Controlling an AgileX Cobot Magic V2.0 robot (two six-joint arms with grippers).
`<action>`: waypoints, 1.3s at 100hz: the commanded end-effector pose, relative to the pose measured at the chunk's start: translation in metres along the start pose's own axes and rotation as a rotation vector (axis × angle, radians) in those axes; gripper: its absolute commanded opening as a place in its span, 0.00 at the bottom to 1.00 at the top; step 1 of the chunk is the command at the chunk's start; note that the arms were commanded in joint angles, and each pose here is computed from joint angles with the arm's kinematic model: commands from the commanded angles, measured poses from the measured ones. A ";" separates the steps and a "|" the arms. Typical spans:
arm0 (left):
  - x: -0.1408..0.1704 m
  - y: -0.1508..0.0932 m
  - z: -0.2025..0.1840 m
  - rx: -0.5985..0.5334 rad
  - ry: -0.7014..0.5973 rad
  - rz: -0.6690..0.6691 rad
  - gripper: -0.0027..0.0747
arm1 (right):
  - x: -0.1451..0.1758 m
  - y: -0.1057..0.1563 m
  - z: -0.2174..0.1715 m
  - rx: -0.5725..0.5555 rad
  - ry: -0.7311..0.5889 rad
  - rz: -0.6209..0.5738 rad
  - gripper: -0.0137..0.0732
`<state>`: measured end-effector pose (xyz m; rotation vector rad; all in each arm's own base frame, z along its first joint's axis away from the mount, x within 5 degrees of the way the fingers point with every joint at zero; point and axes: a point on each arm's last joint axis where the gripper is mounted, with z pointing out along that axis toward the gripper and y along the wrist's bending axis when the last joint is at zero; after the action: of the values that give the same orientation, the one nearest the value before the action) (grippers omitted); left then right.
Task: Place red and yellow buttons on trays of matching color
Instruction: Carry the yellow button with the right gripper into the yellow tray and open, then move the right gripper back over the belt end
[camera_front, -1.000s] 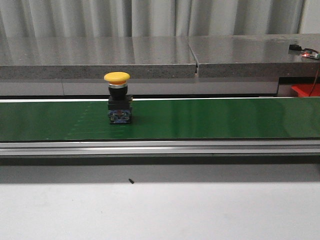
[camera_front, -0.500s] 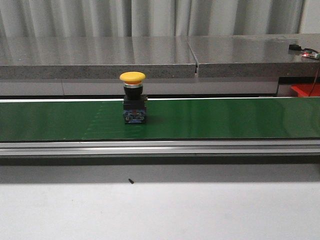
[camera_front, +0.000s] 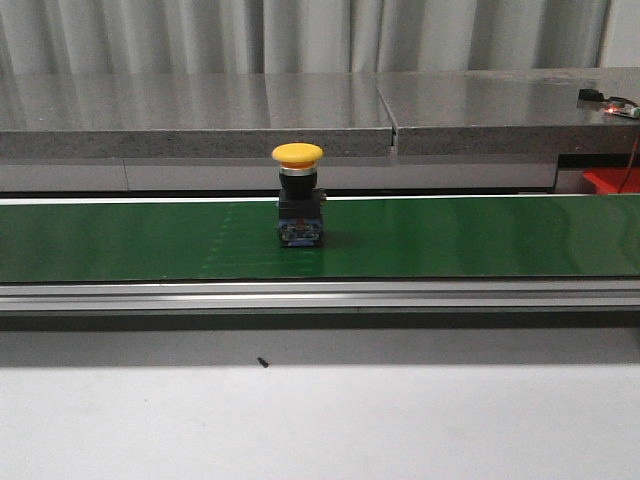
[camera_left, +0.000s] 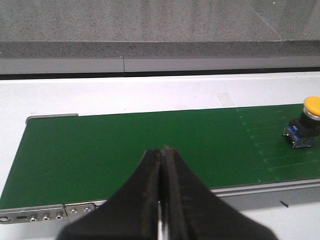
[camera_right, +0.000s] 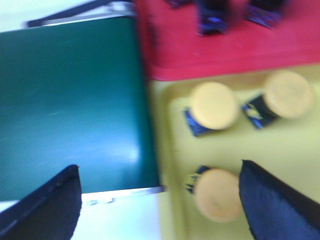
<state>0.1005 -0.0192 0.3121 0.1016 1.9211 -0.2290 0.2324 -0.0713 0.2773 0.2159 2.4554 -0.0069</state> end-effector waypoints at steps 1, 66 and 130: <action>-0.014 -0.001 -0.003 0.000 -0.090 -0.015 0.01 | -0.016 0.017 -0.021 -0.043 -0.079 -0.093 0.89; -0.014 -0.001 -0.003 0.000 -0.090 -0.015 0.01 | -0.037 0.125 -0.025 -0.319 0.016 -0.467 0.89; -0.014 -0.001 -0.003 0.000 -0.090 -0.015 0.01 | -0.059 0.222 0.024 -0.463 0.091 -0.637 0.89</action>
<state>0.1005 -0.0192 0.3121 0.1016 1.9211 -0.2290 0.3237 0.1313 0.2854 -0.7862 2.5126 0.2853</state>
